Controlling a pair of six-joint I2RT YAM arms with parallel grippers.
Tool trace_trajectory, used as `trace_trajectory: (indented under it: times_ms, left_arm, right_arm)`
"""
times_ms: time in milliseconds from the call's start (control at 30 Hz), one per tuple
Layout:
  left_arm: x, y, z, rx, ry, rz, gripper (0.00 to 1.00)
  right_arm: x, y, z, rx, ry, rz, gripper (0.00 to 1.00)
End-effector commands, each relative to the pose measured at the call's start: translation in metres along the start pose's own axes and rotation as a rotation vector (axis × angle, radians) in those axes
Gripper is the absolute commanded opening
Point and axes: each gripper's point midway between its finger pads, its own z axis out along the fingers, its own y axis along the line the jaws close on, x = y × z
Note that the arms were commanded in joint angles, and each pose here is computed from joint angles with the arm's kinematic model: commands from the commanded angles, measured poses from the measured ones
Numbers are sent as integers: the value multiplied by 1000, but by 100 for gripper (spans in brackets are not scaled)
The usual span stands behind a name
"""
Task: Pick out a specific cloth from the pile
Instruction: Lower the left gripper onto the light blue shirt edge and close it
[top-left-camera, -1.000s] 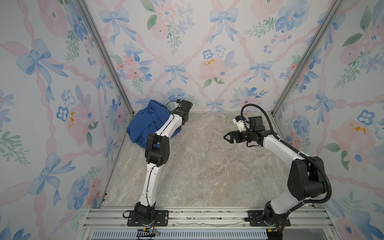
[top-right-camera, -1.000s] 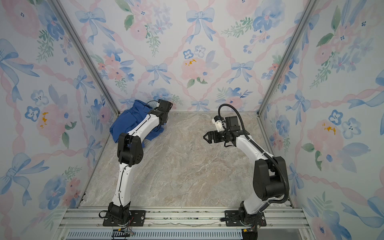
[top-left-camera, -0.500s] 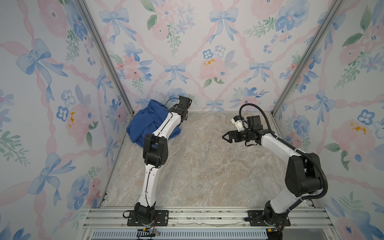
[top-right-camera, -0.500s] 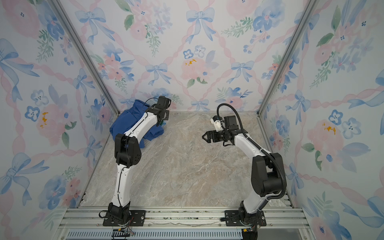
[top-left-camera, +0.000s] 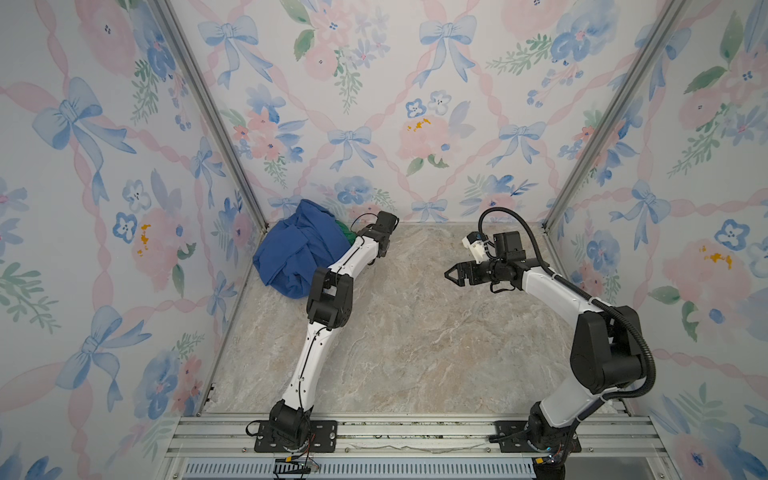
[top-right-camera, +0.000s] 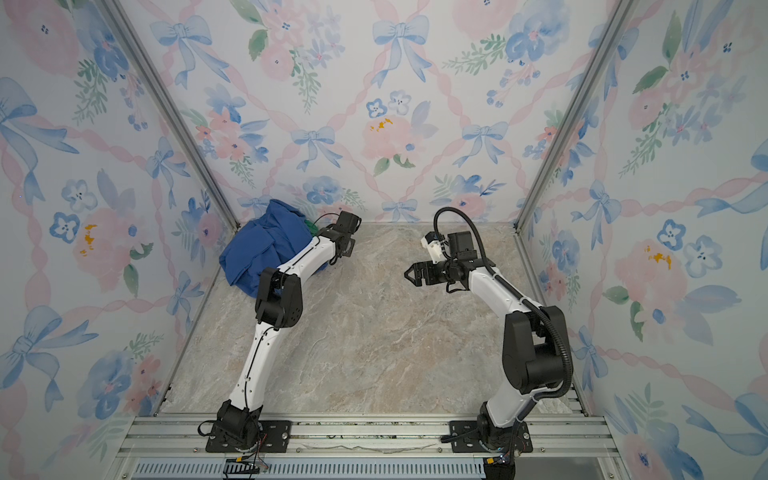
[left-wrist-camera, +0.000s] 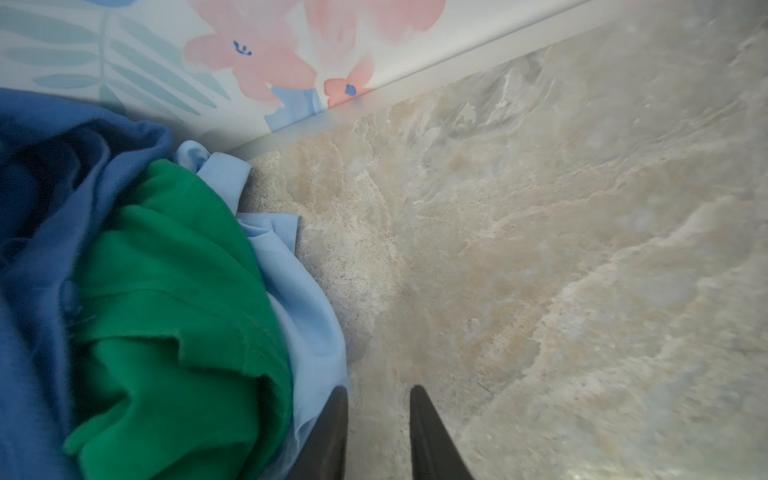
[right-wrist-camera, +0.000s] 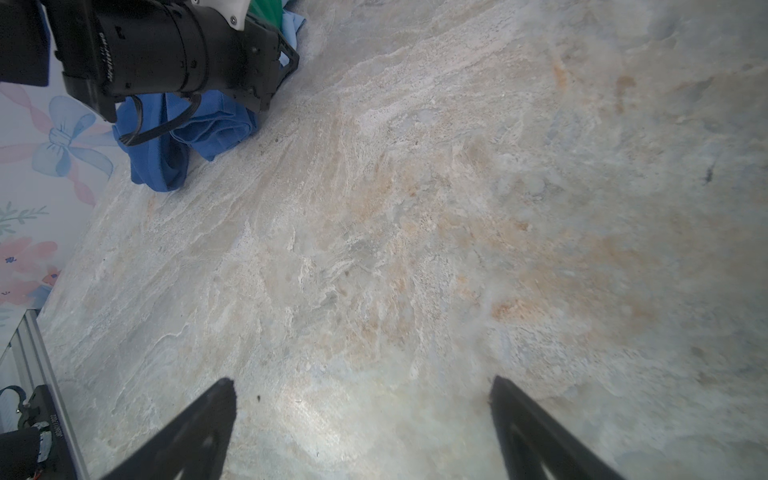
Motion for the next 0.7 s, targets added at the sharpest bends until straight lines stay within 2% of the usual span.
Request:
trace_trajectory:
  times_ms: [0, 233, 500, 667]
  left_arm:
    - [0, 14, 6, -102, 3, 70, 30]
    - [0, 24, 9, -228, 9, 204, 39]
    - [-4, 8, 17, -229, -19, 245, 32]
    - [2, 6, 24, -284, -9, 263, 27]
  right_arm:
    - [11, 1, 7, -9, 32, 8, 97]
    - [20, 7, 11, -34, 38, 20, 97]
    - [30, 8, 12, -40, 52, 31, 97]
    - [33, 9, 10, -39, 50, 26, 97]
